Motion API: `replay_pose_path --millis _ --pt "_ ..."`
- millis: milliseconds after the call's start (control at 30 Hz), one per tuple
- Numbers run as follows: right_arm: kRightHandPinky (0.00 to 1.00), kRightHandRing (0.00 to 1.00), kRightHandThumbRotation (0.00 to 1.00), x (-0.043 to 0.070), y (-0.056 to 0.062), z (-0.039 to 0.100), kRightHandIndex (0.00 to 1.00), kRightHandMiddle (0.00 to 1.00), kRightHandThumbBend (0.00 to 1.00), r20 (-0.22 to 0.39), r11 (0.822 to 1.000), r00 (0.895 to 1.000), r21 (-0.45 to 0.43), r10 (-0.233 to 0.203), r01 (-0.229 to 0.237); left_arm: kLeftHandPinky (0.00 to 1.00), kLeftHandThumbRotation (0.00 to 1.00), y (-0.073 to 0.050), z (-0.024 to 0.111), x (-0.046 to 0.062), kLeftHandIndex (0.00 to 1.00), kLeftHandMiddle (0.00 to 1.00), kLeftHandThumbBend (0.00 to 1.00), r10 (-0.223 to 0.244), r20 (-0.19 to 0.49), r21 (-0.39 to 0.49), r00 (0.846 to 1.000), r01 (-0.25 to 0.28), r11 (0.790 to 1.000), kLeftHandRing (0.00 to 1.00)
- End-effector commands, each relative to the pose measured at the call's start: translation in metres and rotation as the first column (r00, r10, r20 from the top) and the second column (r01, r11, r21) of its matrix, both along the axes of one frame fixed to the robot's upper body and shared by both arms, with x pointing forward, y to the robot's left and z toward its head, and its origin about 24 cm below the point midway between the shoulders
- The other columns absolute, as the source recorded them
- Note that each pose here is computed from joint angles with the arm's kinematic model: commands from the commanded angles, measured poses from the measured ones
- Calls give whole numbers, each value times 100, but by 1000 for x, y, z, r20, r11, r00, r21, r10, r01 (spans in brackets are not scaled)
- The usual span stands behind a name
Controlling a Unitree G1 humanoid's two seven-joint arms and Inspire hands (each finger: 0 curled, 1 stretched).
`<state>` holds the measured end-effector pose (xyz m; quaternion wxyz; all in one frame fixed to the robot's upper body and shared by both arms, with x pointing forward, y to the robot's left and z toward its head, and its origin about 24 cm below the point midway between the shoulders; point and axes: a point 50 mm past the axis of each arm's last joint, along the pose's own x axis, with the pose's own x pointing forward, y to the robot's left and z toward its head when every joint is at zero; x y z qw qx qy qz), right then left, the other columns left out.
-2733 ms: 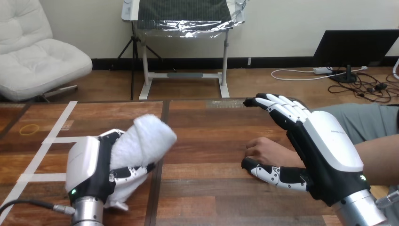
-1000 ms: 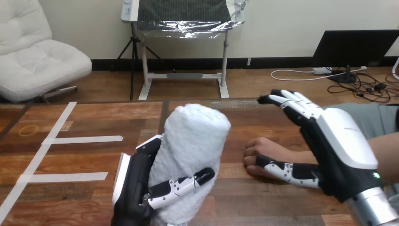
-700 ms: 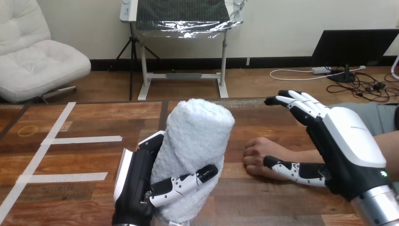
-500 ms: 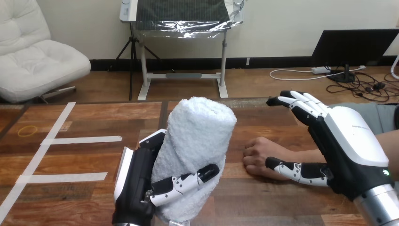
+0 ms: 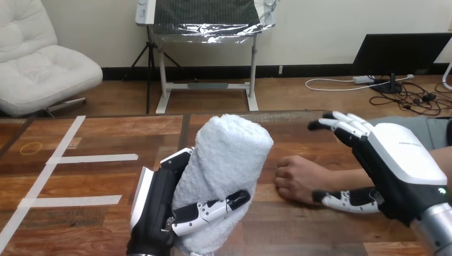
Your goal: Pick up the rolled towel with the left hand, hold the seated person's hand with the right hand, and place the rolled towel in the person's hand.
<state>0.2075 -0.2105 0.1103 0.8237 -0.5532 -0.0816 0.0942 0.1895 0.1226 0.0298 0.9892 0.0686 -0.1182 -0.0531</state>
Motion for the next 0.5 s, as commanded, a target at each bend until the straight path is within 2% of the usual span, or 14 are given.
replay_pose_path --millis 0,233,467 --pt "84 92 10 13 -5 24 84 91 76 52 997 999 -71 -17 20 33 25 -2 19 4 49 41 67 12 116 -39 993 -8 999 36" --pt "84 91 3 22 -11 24 83 90 81 -19 994 999 -99 -46 44 34 23 -4 17 5 50 42 66 6 106 -74 994 2 997 37" --pt "82 90 1 31 -18 21 83 89 83 -100 987 992 -146 -76 61 36 21 -4 15 9 51 42 65 13 118 -59 993 -6 998 38"
